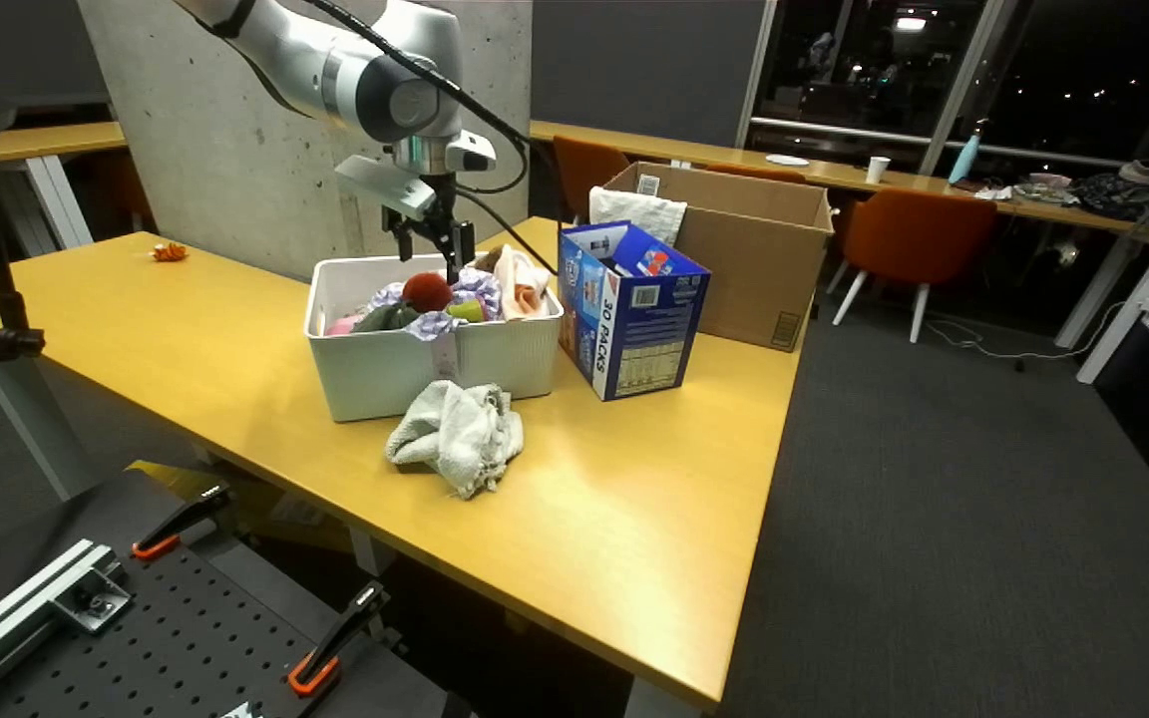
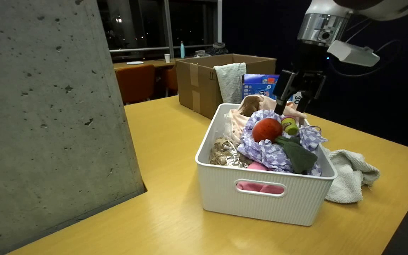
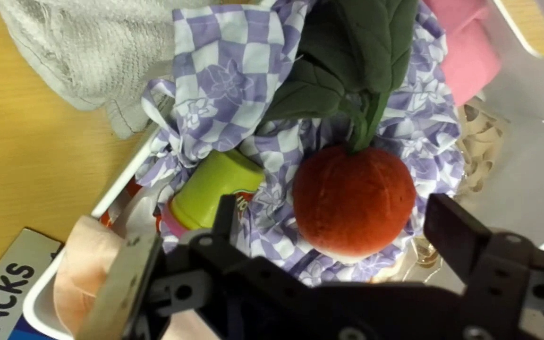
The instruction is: Remove the white towel, the yellow container and turnip plushie from the basket
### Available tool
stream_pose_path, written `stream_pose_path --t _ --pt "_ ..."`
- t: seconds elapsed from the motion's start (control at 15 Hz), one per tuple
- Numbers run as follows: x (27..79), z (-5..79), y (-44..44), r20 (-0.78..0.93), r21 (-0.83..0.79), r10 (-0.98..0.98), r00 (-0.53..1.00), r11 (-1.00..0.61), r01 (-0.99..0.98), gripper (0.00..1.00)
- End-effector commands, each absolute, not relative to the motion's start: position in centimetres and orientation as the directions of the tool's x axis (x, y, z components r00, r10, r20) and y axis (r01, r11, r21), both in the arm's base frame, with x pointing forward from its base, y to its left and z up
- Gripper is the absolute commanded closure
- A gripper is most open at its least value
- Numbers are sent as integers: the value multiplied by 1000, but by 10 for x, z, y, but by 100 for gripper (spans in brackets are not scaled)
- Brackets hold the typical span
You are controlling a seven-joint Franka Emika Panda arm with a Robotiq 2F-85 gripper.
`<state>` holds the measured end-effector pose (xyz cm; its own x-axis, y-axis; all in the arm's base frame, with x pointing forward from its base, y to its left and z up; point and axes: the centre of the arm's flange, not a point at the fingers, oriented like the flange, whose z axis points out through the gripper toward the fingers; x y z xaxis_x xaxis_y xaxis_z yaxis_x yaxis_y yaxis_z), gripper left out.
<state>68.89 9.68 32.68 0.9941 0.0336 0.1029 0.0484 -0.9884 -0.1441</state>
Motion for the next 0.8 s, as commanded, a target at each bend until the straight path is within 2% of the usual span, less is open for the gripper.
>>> stream_pose_path --t 0.0,0.4,0.73 --pt "695 333 84 70 -170 -44 997 -985 -32 0" --pt "699 327 51 40 -180 -143 989 -974 -134 0" --pt "722 319 32 13 -189 -159 987 -970 -154 0"
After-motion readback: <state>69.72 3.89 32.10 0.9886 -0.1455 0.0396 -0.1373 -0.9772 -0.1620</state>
